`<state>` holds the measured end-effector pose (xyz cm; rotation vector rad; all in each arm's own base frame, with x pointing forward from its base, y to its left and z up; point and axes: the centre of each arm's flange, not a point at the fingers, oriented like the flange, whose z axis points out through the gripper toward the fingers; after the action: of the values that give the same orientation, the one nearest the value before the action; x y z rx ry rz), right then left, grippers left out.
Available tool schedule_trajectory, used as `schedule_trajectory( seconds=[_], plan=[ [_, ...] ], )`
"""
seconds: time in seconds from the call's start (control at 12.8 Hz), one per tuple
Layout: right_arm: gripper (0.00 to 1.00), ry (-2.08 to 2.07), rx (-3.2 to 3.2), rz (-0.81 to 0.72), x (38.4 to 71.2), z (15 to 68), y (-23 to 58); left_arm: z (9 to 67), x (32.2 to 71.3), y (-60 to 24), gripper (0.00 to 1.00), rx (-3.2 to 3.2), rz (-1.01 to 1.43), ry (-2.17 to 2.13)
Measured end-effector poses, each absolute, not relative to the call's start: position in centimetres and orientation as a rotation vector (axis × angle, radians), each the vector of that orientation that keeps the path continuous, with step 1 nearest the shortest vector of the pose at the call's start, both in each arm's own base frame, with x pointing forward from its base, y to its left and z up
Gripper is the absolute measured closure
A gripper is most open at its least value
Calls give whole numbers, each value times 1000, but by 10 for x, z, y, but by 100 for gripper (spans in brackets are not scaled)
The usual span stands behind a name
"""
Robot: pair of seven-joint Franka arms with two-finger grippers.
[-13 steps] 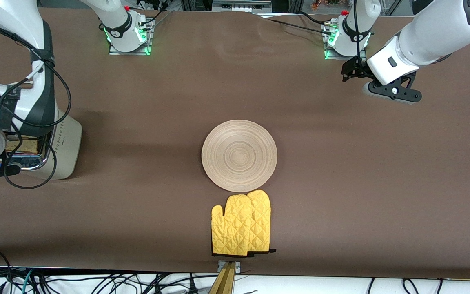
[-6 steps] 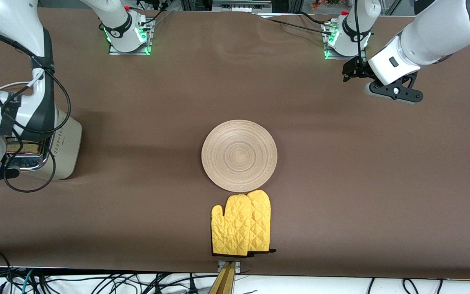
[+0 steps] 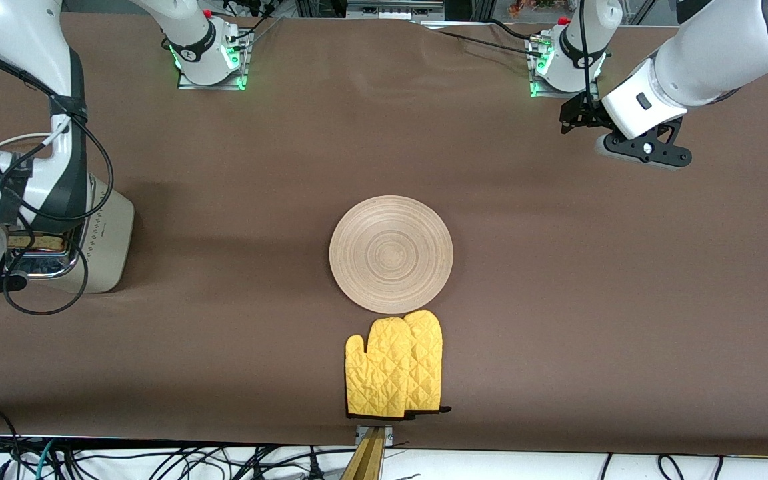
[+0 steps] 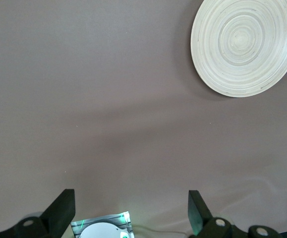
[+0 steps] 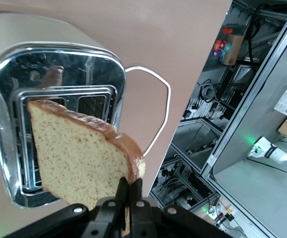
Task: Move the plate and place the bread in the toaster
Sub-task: 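Lower the bread slice into the toaster slot with the right gripper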
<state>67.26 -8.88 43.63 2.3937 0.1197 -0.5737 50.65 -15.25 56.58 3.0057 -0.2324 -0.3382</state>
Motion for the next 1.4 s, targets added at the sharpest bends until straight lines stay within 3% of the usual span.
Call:
schedule_trajectory(
  seconds=[1.4],
  plan=[
    [96,-6,2398,-545,680,399,-69,571,513,-136,0,3002,-318,-193]
  ],
)
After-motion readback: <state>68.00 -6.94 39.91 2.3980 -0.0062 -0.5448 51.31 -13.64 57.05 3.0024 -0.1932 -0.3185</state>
